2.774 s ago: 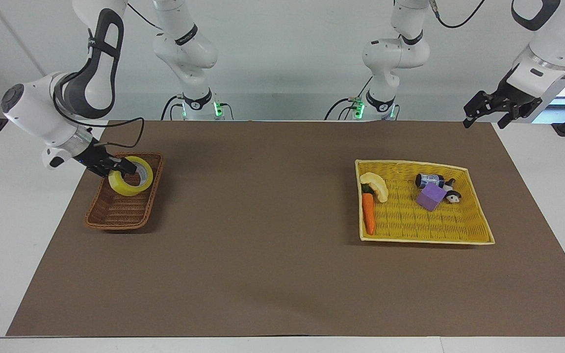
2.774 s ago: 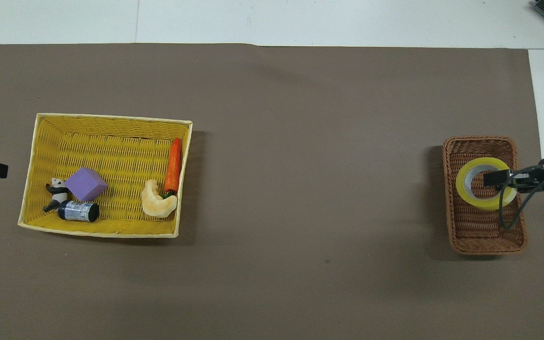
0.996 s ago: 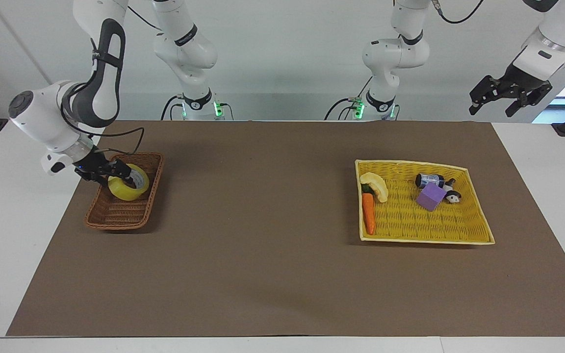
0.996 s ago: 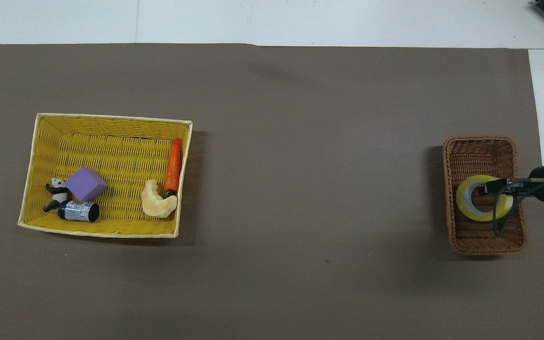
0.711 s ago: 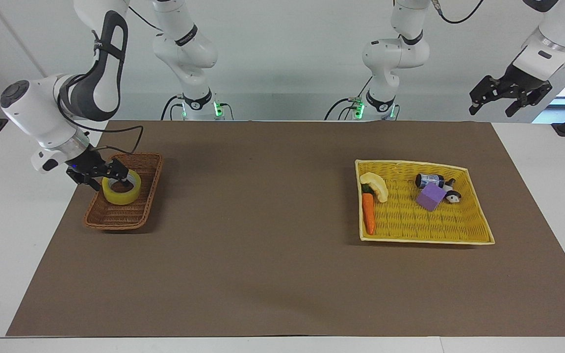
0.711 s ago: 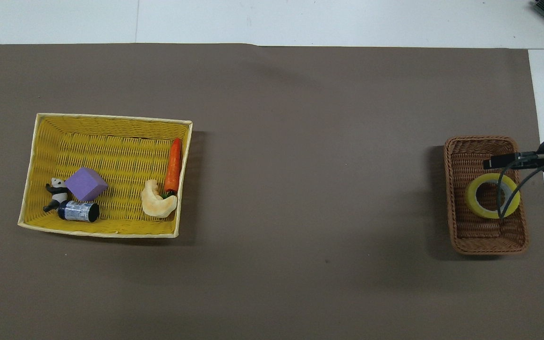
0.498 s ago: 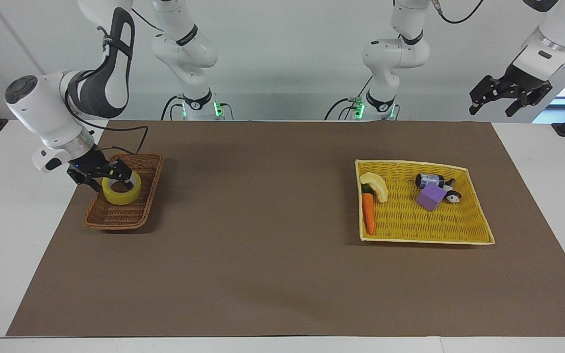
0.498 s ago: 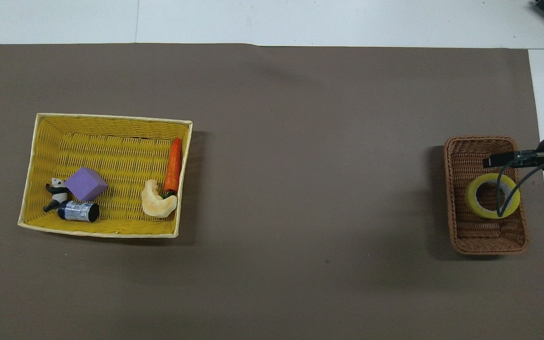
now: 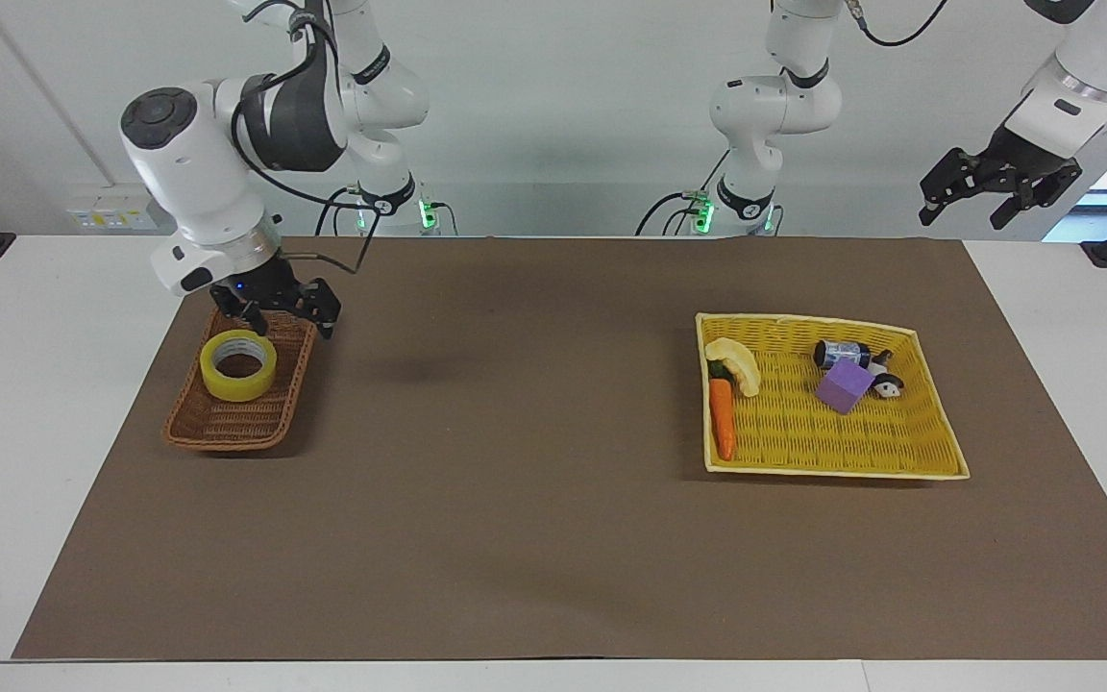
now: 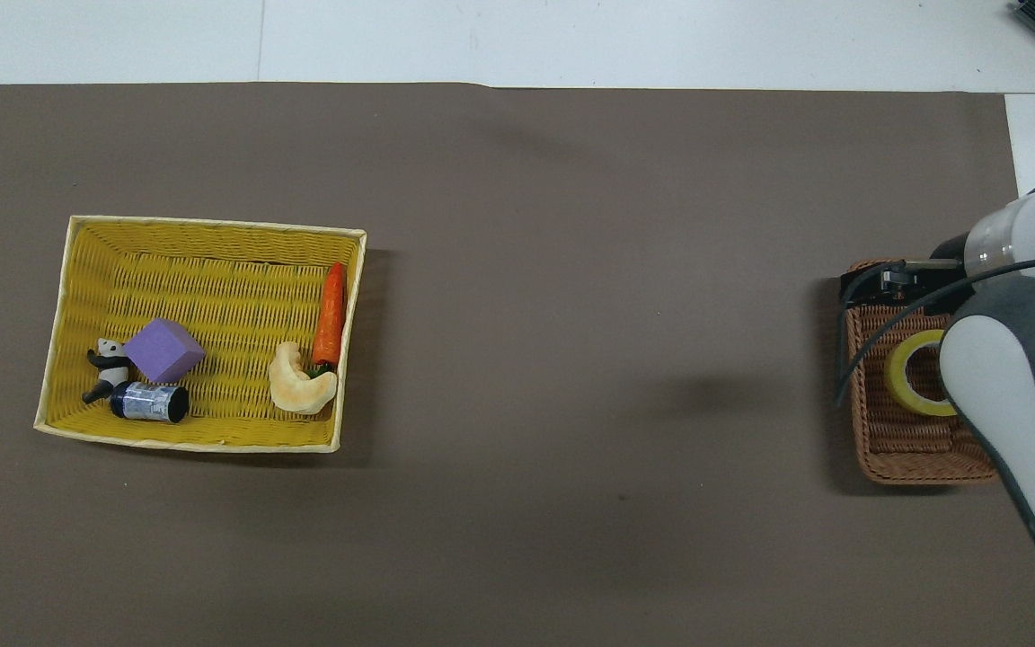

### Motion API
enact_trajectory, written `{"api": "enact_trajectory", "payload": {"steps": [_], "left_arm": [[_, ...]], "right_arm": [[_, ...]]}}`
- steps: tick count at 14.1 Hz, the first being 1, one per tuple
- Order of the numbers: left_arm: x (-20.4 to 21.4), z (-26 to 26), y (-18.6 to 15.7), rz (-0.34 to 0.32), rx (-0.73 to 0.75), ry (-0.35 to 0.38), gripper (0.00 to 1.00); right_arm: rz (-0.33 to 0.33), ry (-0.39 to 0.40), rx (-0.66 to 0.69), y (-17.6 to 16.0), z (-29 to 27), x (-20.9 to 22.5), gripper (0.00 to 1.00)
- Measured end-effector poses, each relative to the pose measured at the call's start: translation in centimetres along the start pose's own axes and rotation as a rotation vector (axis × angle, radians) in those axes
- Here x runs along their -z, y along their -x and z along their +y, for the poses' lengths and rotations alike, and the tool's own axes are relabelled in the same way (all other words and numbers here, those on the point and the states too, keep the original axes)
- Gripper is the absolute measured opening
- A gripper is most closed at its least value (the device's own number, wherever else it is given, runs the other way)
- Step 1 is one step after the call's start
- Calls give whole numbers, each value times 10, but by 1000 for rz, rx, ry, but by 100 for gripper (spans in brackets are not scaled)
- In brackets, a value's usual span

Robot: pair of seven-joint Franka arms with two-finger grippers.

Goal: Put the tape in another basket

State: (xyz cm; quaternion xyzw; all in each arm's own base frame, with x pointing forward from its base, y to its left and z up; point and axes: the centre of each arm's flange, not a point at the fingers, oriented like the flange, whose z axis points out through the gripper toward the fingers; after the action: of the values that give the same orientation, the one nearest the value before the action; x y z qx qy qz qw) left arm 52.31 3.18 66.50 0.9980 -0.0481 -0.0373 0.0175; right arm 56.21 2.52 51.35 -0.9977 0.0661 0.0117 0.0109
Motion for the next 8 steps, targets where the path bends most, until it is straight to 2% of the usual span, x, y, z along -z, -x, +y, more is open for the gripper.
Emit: {"api": "enact_trajectory", "payload": {"steps": [3, 6, 8], "left_arm": [[0, 0, 0, 0, 0, 0, 100], [0, 0, 0, 0, 0, 0, 100], [0, 0, 0, 0, 0, 0, 100]], "right_arm": [[-9, 31, -49, 27, -52, 17, 100], [20, 41, -50, 45, -94, 31, 100], [42, 46, -43, 49, -100, 61, 100]]}}
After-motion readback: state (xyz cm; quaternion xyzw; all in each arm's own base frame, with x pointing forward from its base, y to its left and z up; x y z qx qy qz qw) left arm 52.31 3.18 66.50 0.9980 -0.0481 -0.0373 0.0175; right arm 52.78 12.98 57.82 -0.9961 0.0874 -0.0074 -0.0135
